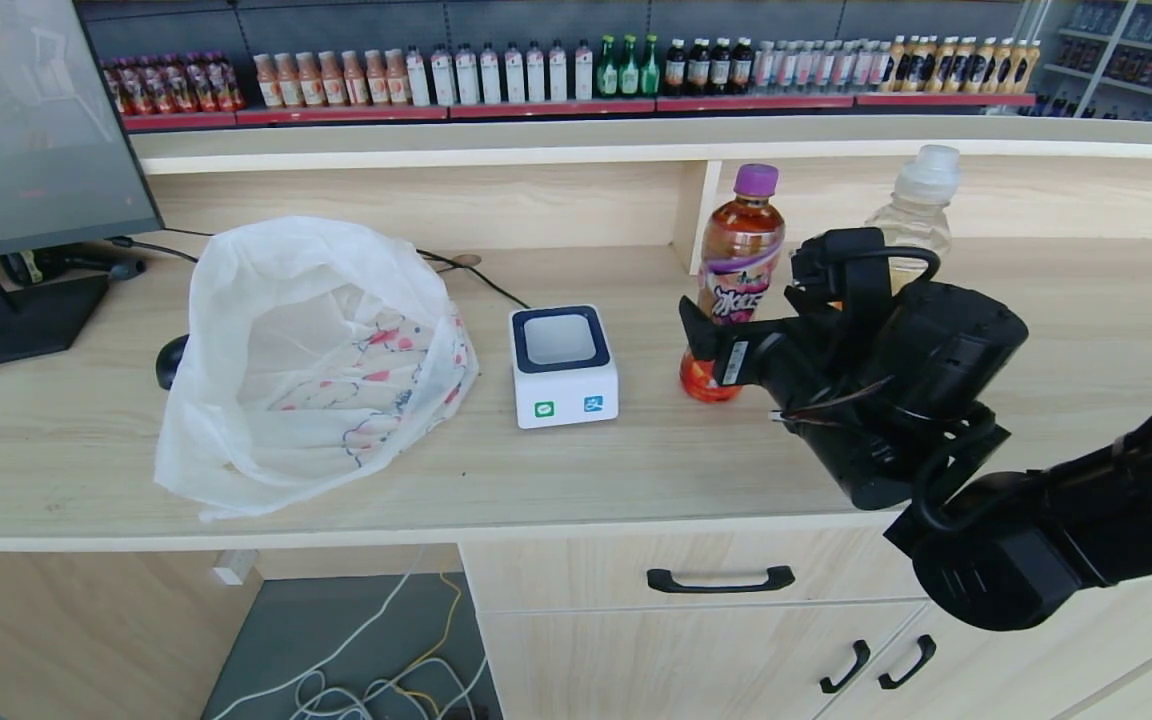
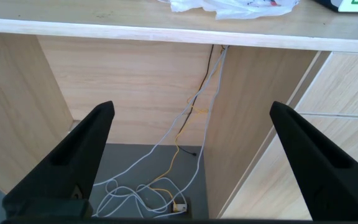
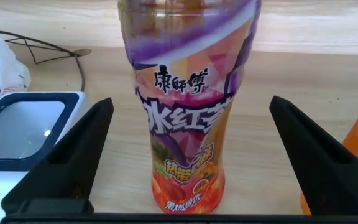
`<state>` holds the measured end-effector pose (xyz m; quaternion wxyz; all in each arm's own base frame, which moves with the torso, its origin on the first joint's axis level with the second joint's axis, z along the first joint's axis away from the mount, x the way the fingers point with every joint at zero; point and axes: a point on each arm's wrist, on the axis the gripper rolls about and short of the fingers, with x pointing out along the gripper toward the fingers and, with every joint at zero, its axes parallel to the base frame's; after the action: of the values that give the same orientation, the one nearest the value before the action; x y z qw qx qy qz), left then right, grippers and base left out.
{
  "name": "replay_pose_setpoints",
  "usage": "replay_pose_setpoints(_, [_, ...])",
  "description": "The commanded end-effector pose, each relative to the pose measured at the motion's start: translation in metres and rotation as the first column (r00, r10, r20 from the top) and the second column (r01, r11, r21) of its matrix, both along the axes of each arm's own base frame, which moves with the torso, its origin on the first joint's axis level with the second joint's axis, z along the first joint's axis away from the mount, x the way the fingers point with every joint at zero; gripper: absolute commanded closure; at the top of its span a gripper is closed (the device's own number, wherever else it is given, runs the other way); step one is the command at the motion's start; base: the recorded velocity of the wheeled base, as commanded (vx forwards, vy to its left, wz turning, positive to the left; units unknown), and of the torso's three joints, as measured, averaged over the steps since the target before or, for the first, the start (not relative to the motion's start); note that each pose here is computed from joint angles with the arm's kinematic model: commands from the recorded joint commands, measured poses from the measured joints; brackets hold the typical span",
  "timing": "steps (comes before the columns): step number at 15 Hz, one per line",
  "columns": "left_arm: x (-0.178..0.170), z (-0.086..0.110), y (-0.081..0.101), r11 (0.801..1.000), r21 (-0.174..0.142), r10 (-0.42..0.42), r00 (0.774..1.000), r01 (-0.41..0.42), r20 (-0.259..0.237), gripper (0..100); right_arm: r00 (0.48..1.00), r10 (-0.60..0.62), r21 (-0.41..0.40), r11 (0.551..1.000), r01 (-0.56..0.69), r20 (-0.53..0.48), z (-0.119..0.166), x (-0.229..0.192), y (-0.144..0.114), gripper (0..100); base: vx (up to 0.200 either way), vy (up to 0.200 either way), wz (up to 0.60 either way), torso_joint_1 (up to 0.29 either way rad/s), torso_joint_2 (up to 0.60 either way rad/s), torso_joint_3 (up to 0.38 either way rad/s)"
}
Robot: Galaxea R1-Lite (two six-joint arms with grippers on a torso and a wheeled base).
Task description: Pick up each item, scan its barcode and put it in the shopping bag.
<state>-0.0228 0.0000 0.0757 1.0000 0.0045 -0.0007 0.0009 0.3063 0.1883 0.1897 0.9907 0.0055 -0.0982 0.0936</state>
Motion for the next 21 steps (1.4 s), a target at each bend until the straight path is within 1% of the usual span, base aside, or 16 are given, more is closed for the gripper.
replay_pose_setpoints(1, [0.000, 0.000, 0.000, 1.000, 0.000, 0.001, 1.000, -0.001, 0.002, 0, 1.000, -0.002, -0.007, 1.000, 0.002, -0.009, -0.005, 0.003, 0.001, 0, 0.000, 0.000, 0.00, 0.000, 0.00, 0.000])
replay_pose_setpoints(6, [0.000, 0.000, 0.000, 1.000, 0.000, 0.001, 1.000, -0.001, 0.002, 0, 1.000, -0.003, 0.009, 1.000, 0.003, 0.018, -0.002, 0.016, 0.009, 0, 0.000, 0.000, 0.00, 0.000, 0.00, 0.000])
replay_pose_setpoints(21, [0.000, 0.000, 0.000, 1.000, 0.000, 0.000, 1.000, 0.000, 0.002, 0, 0.999, -0.025, 0.014, 1.000, 0.025, 0.030, -0.005, 0.034, 0.011, 0, 0.000, 0.000, 0.00, 0.000, 0.00, 0.000])
